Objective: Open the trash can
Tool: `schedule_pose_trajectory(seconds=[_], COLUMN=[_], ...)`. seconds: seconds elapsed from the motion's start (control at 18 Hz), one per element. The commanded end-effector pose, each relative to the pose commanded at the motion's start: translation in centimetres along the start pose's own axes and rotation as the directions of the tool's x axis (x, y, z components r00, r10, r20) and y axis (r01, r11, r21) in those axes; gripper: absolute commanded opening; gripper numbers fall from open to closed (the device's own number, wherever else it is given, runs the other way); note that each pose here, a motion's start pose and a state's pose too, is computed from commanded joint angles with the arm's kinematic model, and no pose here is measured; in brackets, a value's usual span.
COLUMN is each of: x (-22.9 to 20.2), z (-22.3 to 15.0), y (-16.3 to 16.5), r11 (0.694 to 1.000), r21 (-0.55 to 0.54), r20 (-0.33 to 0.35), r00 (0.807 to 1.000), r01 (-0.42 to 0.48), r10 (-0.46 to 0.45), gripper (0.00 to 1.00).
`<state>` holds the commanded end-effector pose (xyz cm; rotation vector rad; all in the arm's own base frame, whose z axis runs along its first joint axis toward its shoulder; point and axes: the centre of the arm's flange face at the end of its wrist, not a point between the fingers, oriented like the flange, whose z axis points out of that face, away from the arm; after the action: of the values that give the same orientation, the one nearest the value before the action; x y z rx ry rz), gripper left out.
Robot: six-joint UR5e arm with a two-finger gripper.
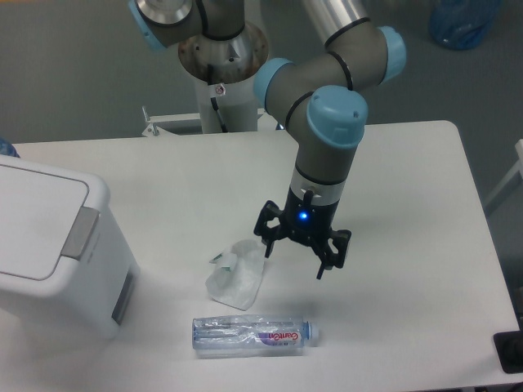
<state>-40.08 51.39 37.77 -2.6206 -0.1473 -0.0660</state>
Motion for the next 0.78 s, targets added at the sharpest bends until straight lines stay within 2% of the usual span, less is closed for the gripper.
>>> schedule_pose_trajectory(seconds=[0.22,0.39,0.61,0.78], x=[1.7,3.4,4.7,6.0], z=[-2.6,-4.2,-6.3,-7.7], y=[-3.8,-6.5,-8.6,-8.8], r11=[0.993,0.974,0.95,0.939], r21=[0.087,0.159,0.205,0.227], r20=[-0.024,-0.097,-0.145,-0.189], r00=[0.996,0.984,0.967,0.957], r01=[0.083,0.163,0.235,0.26], r10=[-0.081,-0.149,-0.208,-0.22], gripper=[1.0,1.0,1.0,1.0])
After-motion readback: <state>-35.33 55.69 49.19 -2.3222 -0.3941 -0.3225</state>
